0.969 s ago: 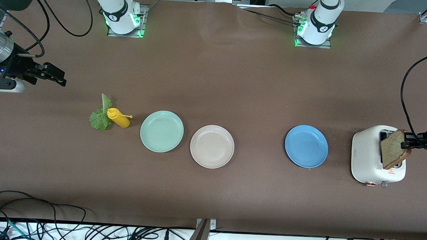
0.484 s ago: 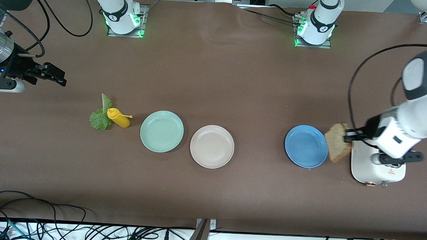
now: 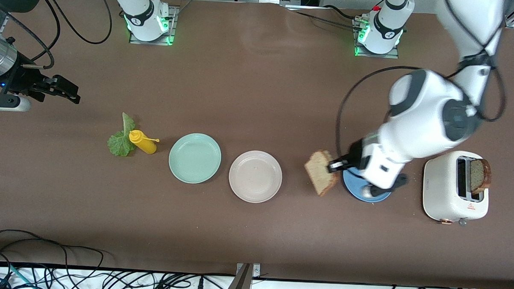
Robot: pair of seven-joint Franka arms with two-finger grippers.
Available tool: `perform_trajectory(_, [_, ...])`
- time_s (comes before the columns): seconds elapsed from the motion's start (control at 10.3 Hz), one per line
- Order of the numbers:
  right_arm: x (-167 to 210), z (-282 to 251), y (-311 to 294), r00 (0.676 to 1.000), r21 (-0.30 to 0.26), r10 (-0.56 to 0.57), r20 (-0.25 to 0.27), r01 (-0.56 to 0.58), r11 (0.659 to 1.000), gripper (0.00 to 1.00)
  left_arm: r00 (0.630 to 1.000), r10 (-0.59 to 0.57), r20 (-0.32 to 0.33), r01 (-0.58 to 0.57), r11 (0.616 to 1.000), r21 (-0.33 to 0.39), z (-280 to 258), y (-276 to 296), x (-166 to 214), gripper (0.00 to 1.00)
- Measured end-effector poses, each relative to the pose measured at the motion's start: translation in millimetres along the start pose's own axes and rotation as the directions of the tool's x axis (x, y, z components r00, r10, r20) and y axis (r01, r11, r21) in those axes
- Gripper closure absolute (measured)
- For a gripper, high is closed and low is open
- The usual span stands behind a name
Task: Make sandwich on beige plate with both arms
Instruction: 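Lift the toast slice out and carry it to the beige plate, then lower the toast onto the beige plate and open the left gripper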
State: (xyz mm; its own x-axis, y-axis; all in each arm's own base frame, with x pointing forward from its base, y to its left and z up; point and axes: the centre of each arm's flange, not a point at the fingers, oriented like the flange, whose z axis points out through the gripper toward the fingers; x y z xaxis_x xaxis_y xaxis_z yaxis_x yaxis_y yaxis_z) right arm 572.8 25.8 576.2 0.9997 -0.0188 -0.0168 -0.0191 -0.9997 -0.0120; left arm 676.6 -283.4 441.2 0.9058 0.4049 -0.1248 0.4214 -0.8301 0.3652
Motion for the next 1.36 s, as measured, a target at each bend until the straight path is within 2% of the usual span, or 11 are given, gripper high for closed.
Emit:
perform_trajectory(0.29, [-0.1, -0.2, -0.1, 1.000, 0.000, 0.000, 0.000, 0.000, 1.000, 0.00, 0.997, -0.072, 0.029, 0.075, 0.991, -0.113, 65.9, 31.0, -22.1, 0.91])
perform_trajectory(0.68, [-0.1, -0.2, -0.1, 1.000, 0.000, 0.000, 0.000, 0.000, 1.000, 0.00, 0.995, -0.099, -0.012, 0.095, 0.979, -0.181, 132.1, 42.3, -47.8, 0.91])
perform_trajectory(1.07, [-0.1, -0.2, -0.1, 1.000, 0.000, 0.000, 0.000, 0.000, 1.000, 0.00, 0.990, -0.140, -0.015, 0.133, 0.969, -0.208, 171.0, 49.9, -66.5, 0.91])
perform_trajectory(1.36, [-0.2, -0.2, -0.3, 1.000, 0.000, -0.001, 0.000, 0.001, 1.000, 0.00, 0.989, -0.149, -0.018, 0.143, 0.971, -0.194, 204.2, 44.3, -72.4, 0.91])
